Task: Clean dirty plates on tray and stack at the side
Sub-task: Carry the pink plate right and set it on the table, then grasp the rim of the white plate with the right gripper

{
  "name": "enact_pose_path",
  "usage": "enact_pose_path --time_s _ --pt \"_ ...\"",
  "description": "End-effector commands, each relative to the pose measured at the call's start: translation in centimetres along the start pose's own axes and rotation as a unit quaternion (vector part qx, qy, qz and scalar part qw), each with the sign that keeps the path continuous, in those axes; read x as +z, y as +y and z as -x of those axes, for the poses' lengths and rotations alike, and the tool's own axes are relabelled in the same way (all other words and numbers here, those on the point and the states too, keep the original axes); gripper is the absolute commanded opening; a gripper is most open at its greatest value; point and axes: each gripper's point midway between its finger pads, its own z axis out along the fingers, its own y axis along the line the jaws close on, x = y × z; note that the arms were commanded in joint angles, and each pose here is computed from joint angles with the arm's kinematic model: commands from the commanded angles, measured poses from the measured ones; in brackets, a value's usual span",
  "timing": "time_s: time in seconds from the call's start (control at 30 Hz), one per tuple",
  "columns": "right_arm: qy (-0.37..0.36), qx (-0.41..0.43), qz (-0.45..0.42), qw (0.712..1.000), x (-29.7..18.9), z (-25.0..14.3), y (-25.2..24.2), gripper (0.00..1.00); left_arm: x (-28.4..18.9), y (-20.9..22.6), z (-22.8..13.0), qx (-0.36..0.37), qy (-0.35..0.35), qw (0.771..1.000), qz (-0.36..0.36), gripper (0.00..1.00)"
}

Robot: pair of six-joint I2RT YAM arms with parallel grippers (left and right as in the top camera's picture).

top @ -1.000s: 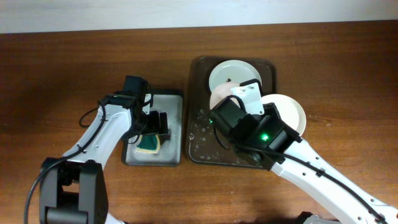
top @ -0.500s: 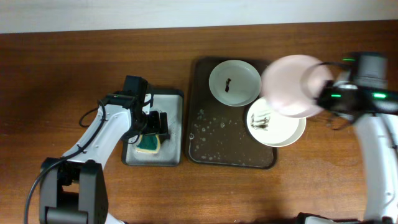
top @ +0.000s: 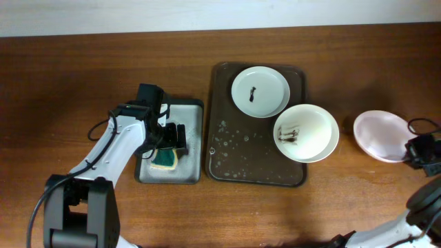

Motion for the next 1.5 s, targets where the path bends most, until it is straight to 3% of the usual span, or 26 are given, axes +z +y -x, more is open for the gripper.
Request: enact_pose_path --time_s 0.0,0.03,0.13,0.27,0.33,0.47,0.53,0.63,0.73,0.87,1.03,1.07,1.1,1.13,1.33,1.47 --pt "-0.007 -0.069 0.071 0.995 -1.2 -0.3 3.8 0.44 -0.2 0.0 0.1 -0.001 -0.003 1.0 -0.004 1.0" --pt "-0.023 -0.082 0.1 0.991 -2.6 -0.2 5.0 0.49 -0.2 0.0 0.1 -0.001 -0.003 1.0 -0.004 1.0" --pt "-0.057 -0.179 0.194 0.963 -7.5 -2.3 9.6 0.52 -0.2 0.0 0.1 -0.001 -0.003 1.0 -0.004 1.0" --pt "-0.035 -0.321 0.193 0.926 -8.2 -8.5 13.9 0.48 -0.2 0.0 0.1 -0.001 -0.003 1.0 -0.004 0.99" --pt "-0.017 -0.381 0.146 0.913 -6.4 -10.9 14.5 0.45 -0.2 0.0 0.1 -0.001 -0.003 1.0 -0.004 0.99" --pt "-0.04 -0.466 -0.037 0.883 -1.1 -12.4 13.6 0.43 -0.2 0.0 0.1 -0.001 -0.003 1.0 -0.004 1.0" --pt "-0.046 -0.489 -0.067 0.868 0.9 -12.9 13.9 0.43 -0.2 0.0 0.1 -0.001 -0.003 1.0 -0.004 1.0" --pt "-0.039 -0.492 -0.07 0.867 2.8 -13.3 14.5 0.42 -0.2 0.0 0.1 -0.001 -0.003 1.0 -0.004 0.99" --pt "-0.036 -0.456 -0.073 0.886 3.3 -12.7 14.0 0.23 -0.2 0.0 0.1 -0.001 -0.003 1.0 -0.004 0.99" --pt "-0.021 -0.456 -0.076 0.886 2.9 -12.9 13.3 0.3 -0.2 0.0 0.1 -0.001 -0.003 1.0 -0.004 1.0" --pt "-0.008 -0.464 -0.053 0.884 2.9 -13.8 13.8 0.27 -0.2 0.0 0.1 -0.001 -0.003 1.0 -0.004 0.99" --pt "-0.005 -0.464 -0.043 0.885 3.2 -14.1 14.0 0.22 -0.2 0.0 0.1 -0.001 -0.003 1.0 -0.004 1.0" --pt "0.0 -0.463 -0.033 0.886 3.5 -14.4 14.1 0.08 -0.2 0.0 0.1 -0.001 -0.003 1.0 -0.004 0.99" --pt "0.007 -0.456 -0.025 0.889 3.9 -14.8 14.0 0.04 -0.2 0.0 0.1 -0.001 -0.003 1.0 -0.004 0.99" --pt "0.025 -0.458 -0.003 0.888 1.6 -17.0 13.8 0.04 -0.2 0.0 0.1 -0.001 -0.003 1.0 -0.004 1.0" --pt "0.038 -0.489 -0.001 0.872 -1.7 -20.6 13.1 0.04 -0.2 0.0 0.1 -0.001 -0.003 1.0 -0.004 0.99"
